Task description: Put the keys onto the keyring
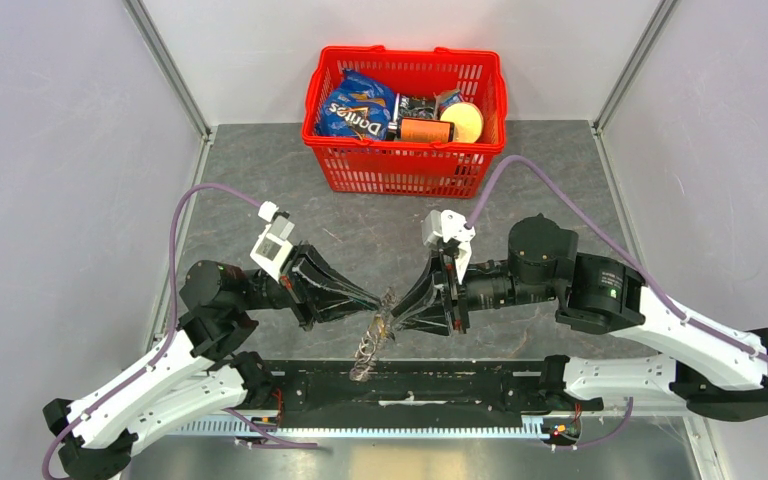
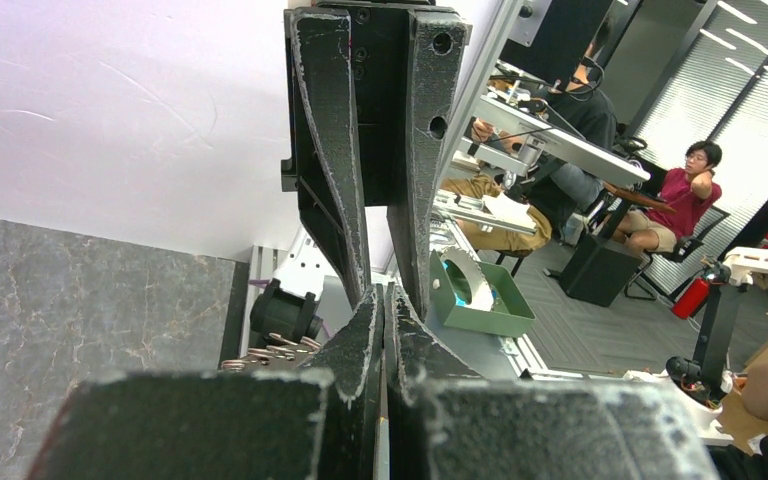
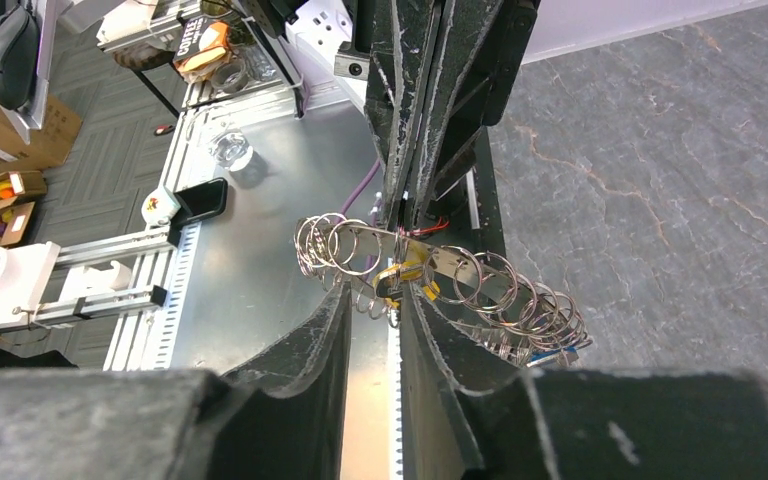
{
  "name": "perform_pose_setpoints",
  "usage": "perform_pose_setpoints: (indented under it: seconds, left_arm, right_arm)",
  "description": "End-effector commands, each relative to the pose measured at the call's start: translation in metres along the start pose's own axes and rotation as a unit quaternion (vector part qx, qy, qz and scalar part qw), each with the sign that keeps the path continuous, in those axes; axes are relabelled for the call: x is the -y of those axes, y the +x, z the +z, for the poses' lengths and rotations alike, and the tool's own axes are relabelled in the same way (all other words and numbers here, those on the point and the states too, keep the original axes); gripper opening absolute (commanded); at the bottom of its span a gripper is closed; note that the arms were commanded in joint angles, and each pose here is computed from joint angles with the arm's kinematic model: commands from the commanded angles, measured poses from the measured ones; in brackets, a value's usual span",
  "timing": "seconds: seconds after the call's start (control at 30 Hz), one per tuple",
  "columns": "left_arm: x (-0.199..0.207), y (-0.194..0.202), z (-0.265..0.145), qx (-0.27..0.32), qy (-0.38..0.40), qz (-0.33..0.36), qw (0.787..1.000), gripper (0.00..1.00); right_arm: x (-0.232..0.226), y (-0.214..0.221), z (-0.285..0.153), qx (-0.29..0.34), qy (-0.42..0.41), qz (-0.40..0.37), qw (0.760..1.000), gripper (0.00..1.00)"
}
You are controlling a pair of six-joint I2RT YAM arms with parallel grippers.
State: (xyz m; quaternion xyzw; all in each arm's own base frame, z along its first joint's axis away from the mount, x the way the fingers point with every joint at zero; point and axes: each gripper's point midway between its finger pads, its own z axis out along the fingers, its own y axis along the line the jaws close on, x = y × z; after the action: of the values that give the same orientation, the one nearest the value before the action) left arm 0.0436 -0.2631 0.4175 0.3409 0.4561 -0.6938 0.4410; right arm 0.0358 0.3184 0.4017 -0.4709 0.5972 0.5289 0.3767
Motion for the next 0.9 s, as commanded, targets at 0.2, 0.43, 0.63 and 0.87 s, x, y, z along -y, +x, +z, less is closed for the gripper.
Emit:
perform_pose_setpoints:
  seconds: [0.2, 0.43, 0.63, 0.87]
  left_arm:
    - [0.013, -0.021, 0.001, 0.038, 0.013, 0.016, 0.999, 0.02]
    - [0.013, -0.021, 0.0, 0.039, 0.012, 0.018, 0.999, 0.02]
    - [0.012, -0.021, -0.001, 0.041, 0.01, 0.019, 0.999, 0.02]
    - [0.012, -0.021, -0.002, 0.044, 0.008, 0.022, 0.999, 0.02]
  right_arm:
    - [0.002, -0.015, 0.007, 0.026, 0.005, -0.004, 1.0, 0.39]
    - [0.004, -0.02, 0.009, 0.036, 0.01, -0.004, 0.999, 0.4]
    - [0.005, -0.022, 0.011, 0.04, 0.011, -0.002, 0.999, 0.39]
    - [0.006, -0.024, 0.015, 0.04, 0.01, -0.002, 0.999, 0.34]
